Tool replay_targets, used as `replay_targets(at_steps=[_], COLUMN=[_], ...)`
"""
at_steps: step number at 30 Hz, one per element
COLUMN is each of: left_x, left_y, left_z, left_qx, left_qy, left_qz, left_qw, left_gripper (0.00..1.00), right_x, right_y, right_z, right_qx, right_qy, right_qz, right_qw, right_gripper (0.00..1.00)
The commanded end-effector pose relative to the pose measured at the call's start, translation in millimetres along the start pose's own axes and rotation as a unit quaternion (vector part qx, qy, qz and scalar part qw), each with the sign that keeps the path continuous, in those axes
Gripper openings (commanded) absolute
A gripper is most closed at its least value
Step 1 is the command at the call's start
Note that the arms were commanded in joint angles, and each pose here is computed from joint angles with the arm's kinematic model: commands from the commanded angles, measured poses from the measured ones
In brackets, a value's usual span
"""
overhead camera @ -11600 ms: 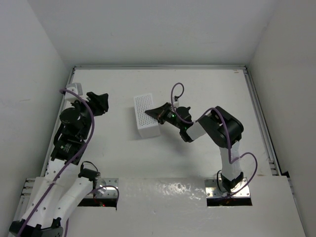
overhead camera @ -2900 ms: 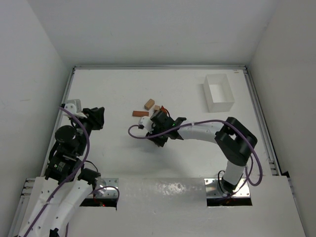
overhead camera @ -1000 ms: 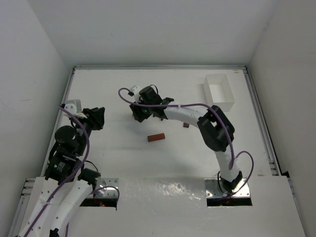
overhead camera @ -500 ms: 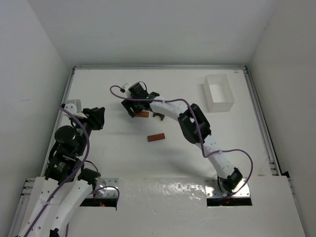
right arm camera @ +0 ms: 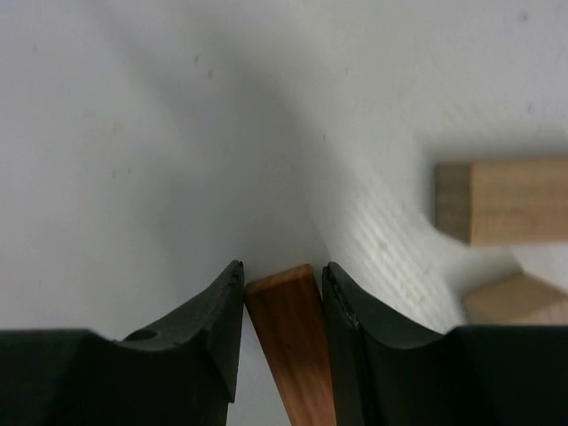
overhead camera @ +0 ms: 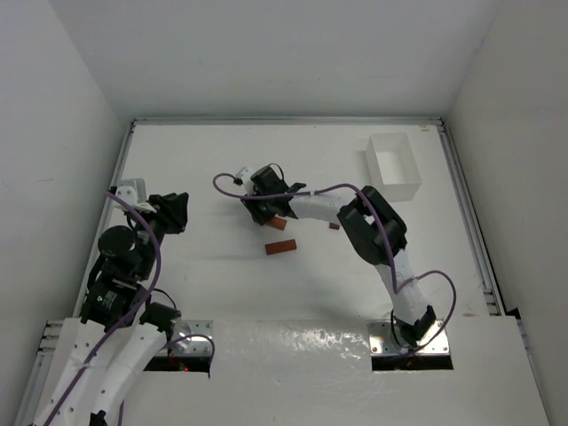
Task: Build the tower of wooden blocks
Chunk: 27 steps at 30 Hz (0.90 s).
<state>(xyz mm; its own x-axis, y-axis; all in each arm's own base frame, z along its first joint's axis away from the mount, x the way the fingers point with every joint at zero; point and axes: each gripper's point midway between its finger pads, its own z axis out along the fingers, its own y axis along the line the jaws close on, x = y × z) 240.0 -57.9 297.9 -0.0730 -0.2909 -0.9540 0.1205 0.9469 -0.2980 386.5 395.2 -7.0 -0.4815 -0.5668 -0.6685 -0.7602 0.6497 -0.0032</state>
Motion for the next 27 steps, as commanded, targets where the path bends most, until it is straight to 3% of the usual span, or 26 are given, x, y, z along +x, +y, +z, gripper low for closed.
replay_targets(at_steps=[1, 16, 22, 24, 27], left_x=[-13.0, -13.0, -12.2, -12.0, -11.9], left_y=[-3.3, -3.1, -3.6, -4.1, -3.5], left_z=[1.1, 0.7, 1.6, 1.6, 2.0], left_qx=[0.009, 0.009, 0.010, 0.012, 0.010], left_qy=[-0.025, -0.025, -0.023, -0.023, -0.023], left_qz=[-0.002, -0.002, -0.002, -0.002, -0.003], left_qw=[1.000, 1.000, 1.000, 1.000, 1.000], left_gripper=[0.29, 0.29, 0.29, 0.29, 0.29], right_x=[16.8, 40.8, 61.7, 66.1, 58.4], right_y=[5.2, -15.2, -47.3, -46.8, -46.0], right_z=[-27.6, -60.4, -85.4, -93.0, -104.1], right_qx=[-0.015, -0.012, 0.042, 0.044, 0.047], right_qy=[0.005, 0.016, 0.012, 0.009, -0.011], right_qz=[-0.027, -0.077, -0.018, -0.008, -0.004], right_qw=[1.000, 0.997, 0.999, 0.999, 0.999], right_gripper=[0.36, 0.34, 0.32, 0.39, 0.59])
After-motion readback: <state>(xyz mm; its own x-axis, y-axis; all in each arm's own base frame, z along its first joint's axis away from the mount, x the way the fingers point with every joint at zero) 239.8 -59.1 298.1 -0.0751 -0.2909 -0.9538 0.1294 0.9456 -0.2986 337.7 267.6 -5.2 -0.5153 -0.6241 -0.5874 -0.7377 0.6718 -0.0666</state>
